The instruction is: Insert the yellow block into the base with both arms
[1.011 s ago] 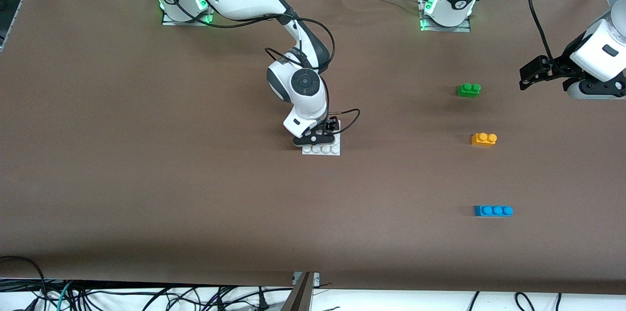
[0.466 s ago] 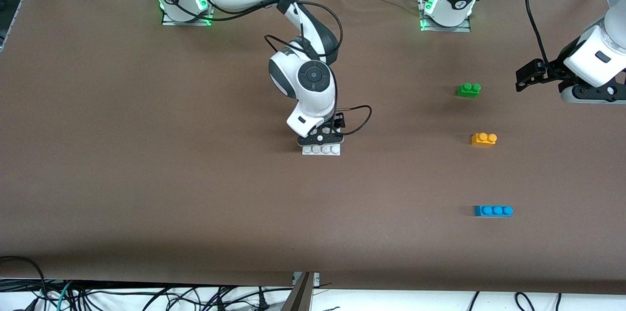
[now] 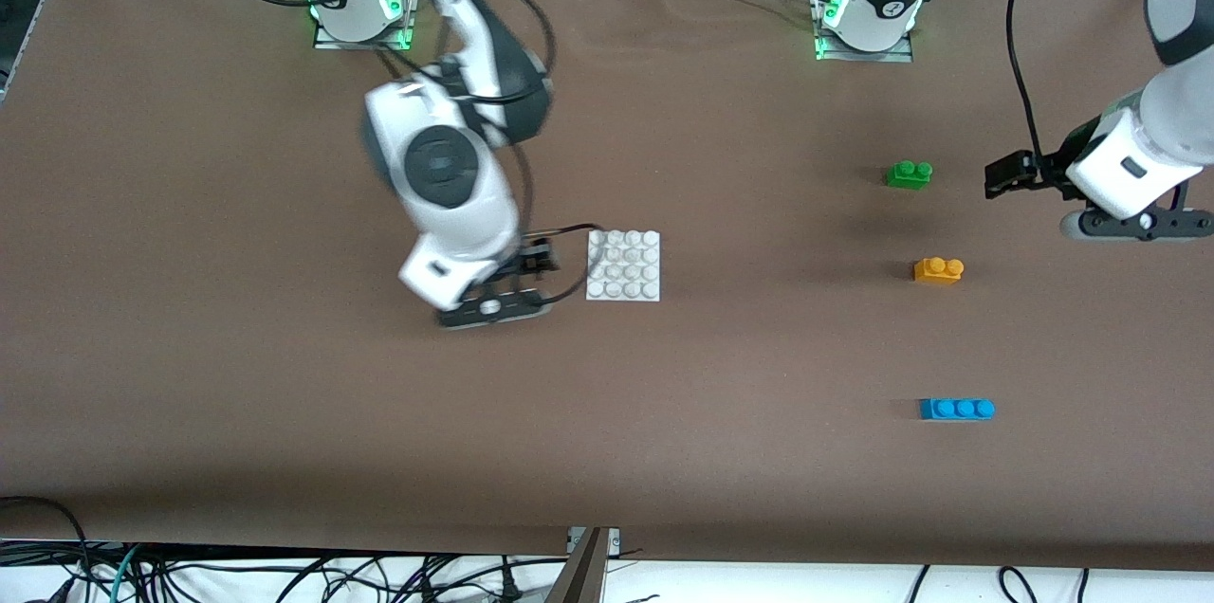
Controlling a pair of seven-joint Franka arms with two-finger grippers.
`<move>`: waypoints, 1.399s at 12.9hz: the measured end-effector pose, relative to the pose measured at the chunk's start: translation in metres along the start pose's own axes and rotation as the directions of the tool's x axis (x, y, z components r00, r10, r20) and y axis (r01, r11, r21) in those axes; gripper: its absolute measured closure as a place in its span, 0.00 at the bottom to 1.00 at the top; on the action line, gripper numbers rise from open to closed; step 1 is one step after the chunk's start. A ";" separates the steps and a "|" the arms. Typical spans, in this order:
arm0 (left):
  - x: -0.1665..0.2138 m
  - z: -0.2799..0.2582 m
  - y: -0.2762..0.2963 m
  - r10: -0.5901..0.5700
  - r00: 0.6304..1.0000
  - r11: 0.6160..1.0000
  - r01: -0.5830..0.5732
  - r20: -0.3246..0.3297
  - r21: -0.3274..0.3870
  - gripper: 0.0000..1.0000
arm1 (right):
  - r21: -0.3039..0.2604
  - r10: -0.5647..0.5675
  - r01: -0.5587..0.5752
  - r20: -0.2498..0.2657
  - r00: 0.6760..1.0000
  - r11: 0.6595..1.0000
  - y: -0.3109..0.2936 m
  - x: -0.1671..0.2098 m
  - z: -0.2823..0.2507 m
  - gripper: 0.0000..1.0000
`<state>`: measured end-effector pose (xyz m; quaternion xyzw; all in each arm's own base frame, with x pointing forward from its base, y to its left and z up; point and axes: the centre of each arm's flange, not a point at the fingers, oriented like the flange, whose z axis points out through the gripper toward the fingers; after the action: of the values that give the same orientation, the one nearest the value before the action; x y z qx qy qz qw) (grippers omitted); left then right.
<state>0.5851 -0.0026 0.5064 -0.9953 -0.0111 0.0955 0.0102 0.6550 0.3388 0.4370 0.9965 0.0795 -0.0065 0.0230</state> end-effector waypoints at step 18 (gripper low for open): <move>0.040 0.294 -0.051 0.188 0.980 0.981 -0.185 -0.071 0.050 0.00 | 0.070 0.246 -0.241 -0.065 0.967 0.968 0.389 -0.134 -0.172 0.00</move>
<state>0.5676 0.0543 0.2117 -0.9944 0.0848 0.0588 0.0231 0.5866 -0.0582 0.6281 0.9986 -0.0430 0.0301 -0.0099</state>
